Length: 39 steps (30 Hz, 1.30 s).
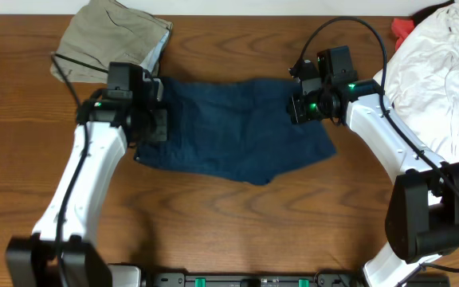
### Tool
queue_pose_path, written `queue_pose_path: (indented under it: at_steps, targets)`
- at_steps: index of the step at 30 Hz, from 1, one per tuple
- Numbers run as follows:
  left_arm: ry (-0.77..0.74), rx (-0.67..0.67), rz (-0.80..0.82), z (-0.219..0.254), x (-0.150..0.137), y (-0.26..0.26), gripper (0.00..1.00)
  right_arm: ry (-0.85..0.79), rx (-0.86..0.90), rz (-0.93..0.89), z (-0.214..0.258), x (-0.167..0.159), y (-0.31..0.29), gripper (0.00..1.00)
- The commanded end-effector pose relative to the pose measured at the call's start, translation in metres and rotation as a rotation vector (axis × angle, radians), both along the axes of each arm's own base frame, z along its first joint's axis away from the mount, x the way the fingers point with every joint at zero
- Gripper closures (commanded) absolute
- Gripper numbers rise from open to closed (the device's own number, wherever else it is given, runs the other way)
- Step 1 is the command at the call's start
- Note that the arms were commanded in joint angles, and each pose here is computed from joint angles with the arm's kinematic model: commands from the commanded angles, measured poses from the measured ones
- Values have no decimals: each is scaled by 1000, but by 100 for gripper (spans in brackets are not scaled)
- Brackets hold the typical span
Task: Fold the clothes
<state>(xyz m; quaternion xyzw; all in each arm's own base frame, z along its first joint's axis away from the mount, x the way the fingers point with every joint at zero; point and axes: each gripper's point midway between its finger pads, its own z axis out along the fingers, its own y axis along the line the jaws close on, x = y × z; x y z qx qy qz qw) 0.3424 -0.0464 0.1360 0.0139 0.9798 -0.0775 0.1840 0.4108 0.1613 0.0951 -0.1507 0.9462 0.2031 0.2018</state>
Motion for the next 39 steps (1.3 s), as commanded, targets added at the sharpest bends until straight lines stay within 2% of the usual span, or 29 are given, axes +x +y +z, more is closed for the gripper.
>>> queue_pose_path:
  at_steps: [1, 7, 16, 21, 29, 39]
  targets:
    - [-70, 44, 17, 26, 3, 9, 94, -2, 5, 13, 1, -1, -3, 99]
    - [-37, 93, -6, 25, -10, 16, 94, 21, -4, 12, -8, -2, -4, 99]
    - [-1, 105, -7, 21, -18, 18, 94, 100, -20, -3, -66, 7, -5, 99]
    - [13, 106, -7, 20, -21, 18, 94, 164, -33, -13, -86, 0, -10, 99]
    - [-21, 99, 9, 23, -13, 18, 94, 381, -80, -31, -109, -44, -19, 99]
    - [-137, 145, 40, 23, 26, 26, 94, 603, -195, 0, -118, -108, -22, 99]
